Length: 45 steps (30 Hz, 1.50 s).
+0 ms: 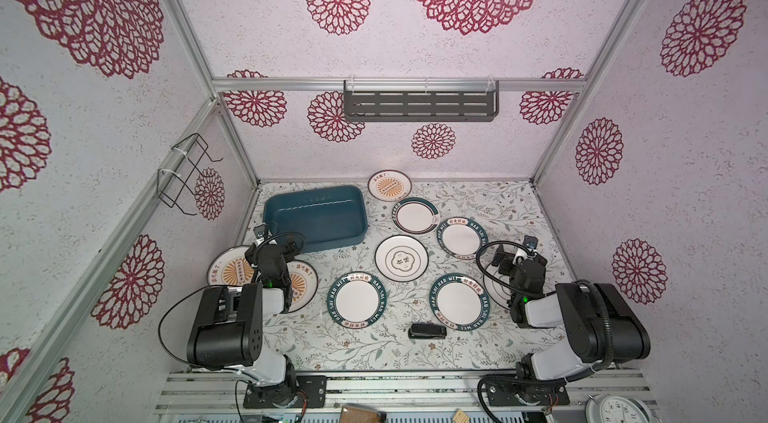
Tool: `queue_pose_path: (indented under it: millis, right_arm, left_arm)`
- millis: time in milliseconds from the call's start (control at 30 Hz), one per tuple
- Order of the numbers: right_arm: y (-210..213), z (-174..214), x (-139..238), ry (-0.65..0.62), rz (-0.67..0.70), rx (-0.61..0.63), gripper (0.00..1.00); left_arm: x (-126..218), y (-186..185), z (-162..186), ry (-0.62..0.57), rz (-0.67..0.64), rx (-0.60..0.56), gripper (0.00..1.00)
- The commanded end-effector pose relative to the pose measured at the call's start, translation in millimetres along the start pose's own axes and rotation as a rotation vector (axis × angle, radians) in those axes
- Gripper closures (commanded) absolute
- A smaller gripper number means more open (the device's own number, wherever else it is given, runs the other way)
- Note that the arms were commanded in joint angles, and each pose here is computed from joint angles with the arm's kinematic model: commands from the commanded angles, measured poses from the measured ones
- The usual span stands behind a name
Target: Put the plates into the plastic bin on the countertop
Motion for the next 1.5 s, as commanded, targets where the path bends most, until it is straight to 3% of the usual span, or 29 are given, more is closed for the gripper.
queue_pose_path:
  millis: [0, 433, 600, 767, 833, 967, 1167, 1267, 1367, 1467]
  right_arm:
    - [3, -11, -1, -0.042, -0.001, 0.007, 0.01]
    - [-2, -21, 1, -0.046, 0.046, -0.013, 0.01]
    - [12, -77, -2, 0.018, 0.004, -0.037, 0.01]
    - [34, -131, 3, 0.134, -0.062, -0.262, 0.01]
    - [53, -144, 7, 0.193, -0.119, -0.386, 0.01]
    - [102, -162, 20, 0.296, -0.268, -0.513, 0.01]
    - [192, -158, 54, 0.462, -0.561, -0.762, 0.01]
    - [233, -167, 78, 0.443, -0.659, -0.71, 0.01]
    - [267, -190, 96, 0.395, -0.756, -0.6, 0.01]
    - [302, -216, 120, 0.352, -1.095, -0.597, 0.01]
  left_arm:
    - [0, -2, -4, -0.02, 0.003, -0.005, 0.03]
    - [6, -3, -10, -0.045, 0.01, -0.008, 0.03]
    - [20, -10, -49, -0.012, 0.066, -0.036, 0.03]
    - [31, -19, -112, 0.059, 0.121, 0.146, 0.03]
    - [37, -29, -136, 0.107, 0.157, 0.259, 0.03]
    - [54, -65, -170, 0.232, 0.323, 0.448, 0.03]
    - [101, -137, -188, 0.357, 0.558, 0.605, 0.03]
    - [121, -160, -190, 0.42, 0.638, 0.644, 0.03]
    - [137, -164, -209, 0.373, 0.7, 0.569, 0.03]
    - [146, -166, -214, 0.314, 0.805, 0.611, 0.03]
Point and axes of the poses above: each gripper's point midway between its finger pads, its own x axis back along the fingers, its own y axis along the line the jaws close on, z = x × y, the point moved 5 cm from there along x, back along the fingers, and after that the axes turned 4 degrees about -x, right-handed, at the moved point
